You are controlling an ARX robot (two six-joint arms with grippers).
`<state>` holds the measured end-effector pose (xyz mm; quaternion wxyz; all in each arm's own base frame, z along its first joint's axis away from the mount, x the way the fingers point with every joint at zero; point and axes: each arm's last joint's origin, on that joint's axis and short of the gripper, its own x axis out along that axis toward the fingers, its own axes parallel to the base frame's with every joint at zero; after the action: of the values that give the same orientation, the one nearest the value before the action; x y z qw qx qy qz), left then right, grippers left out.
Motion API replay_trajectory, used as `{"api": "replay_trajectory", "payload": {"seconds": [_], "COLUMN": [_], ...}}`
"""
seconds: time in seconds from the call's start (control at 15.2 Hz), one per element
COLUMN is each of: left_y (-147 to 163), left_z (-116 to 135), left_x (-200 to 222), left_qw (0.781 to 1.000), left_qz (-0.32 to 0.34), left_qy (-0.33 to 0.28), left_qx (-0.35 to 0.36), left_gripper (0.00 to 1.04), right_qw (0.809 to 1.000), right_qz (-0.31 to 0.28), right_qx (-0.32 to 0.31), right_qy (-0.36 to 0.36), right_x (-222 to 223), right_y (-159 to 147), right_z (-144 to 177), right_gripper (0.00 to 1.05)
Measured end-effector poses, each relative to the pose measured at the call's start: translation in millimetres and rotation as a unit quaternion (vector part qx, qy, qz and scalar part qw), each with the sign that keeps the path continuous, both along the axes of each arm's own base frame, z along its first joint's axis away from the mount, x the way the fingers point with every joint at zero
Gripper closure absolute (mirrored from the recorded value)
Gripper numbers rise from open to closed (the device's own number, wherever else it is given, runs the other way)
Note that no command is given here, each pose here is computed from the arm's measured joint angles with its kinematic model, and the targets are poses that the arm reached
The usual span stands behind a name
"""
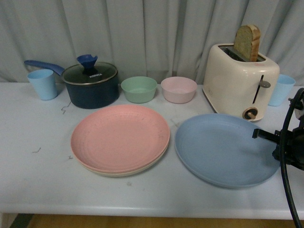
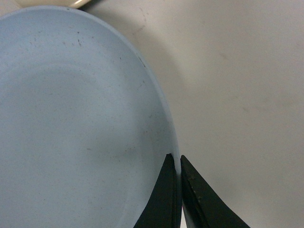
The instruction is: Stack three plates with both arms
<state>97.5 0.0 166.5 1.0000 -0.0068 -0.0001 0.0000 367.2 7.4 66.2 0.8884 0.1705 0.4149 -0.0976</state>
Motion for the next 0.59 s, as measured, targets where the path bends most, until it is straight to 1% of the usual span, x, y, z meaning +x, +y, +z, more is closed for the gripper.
{"api": "replay_trajectory", "payload": {"seconds": [0.07, 0.13, 0.2, 0.26, 0.39, 0.59], "left_y": [0, 0, 0, 0, 0, 0], "left_z": [0, 0, 0, 0, 0, 0], "left_x": [0, 0, 0, 0, 0, 0], "left_qw": [1.0, 1.0, 1.0, 1.0, 1.0, 1.0], "left_qz": [0.0, 0.0, 0.0, 0.0, 0.0, 0.0], "left_qy": [0.0, 0.0, 0.0, 0.0, 0.0, 0.0], "left_qx": [0.0, 0.0, 0.0, 0.0, 0.0, 0.0], "left_gripper": [0.07, 0.07, 0.07, 0.07, 0.07, 0.07], "right_qw": [0.996, 0.981, 0.975, 0.973, 0.978, 0.979], "right_qz": [-0.013, 0.029, 0.047, 0.054, 0.062, 0.1], "right_qx": [0.08, 0.115, 0.125, 0.122, 0.107, 0.084], "right_qy": [-0.022, -0.153, -0.177, -0.186, -0.169, -0.155], "right_x": [-58, -68, -62, -54, -40, -17], "right_y": [-37, -17, -1, 20, 60, 135], "right_z": [36, 105, 122, 130, 129, 130], "right_gripper": [1.02, 1.02, 1.02, 1.02, 1.02, 1.02]}}
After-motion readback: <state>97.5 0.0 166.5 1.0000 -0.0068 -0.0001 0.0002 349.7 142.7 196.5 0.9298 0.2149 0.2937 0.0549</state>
